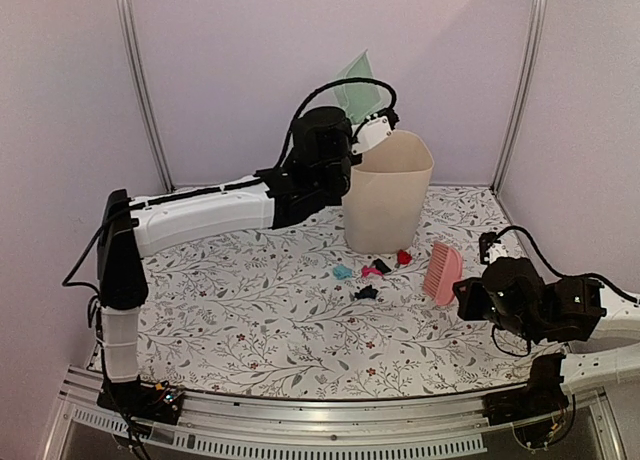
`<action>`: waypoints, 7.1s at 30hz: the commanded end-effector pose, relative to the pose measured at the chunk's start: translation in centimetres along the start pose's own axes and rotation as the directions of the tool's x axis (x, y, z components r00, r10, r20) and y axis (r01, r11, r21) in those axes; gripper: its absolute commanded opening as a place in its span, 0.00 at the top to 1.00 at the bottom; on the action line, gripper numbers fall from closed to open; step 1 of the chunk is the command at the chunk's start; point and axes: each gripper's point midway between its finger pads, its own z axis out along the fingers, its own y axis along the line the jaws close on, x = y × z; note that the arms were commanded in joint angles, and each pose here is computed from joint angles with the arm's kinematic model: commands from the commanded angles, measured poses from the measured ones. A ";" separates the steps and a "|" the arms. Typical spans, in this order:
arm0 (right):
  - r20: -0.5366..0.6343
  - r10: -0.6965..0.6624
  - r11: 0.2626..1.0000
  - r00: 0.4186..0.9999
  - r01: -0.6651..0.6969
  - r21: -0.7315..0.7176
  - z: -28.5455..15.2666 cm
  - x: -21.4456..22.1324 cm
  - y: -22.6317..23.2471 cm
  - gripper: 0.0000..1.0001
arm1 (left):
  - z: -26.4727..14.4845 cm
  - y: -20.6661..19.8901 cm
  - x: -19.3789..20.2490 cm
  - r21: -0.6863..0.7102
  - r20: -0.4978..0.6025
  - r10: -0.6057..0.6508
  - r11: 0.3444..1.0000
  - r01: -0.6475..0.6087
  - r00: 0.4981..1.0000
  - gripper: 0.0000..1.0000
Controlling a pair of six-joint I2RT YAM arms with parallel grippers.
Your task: Sweep away the paper scraps from the table
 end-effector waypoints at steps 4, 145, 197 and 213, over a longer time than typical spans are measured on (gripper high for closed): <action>0.029 0.025 0.998 0.999 -0.023 -0.059 -0.5 -1.0 0.9 1.00 | -5.1 2.8 1.2 0.165 0.007 -0.261 0.952 0.256 0.965 1.00; -0.159 0.250 0.967 0.955 -0.254 -0.009 4.6 -2.8 -4.3 1.00 | -31.8 -15.6 13.7 0.683 -0.439 -0.505 0.348 0.642 0.743 1.00; -0.389 -0.164 0.870 0.906 -0.054 -0.491 3.9 7.3 6.1 1.00 | -29.4 -27.0 12.9 0.767 -0.553 -0.335 0.152 0.624 0.762 1.00; -0.077 -0.028 0.939 0.997 0.000 -0.343 3.4 -1.2 4.7 1.00 | -29.4 -25.5 14.4 0.754 -0.561 -0.348 0.158 0.637 0.751 1.00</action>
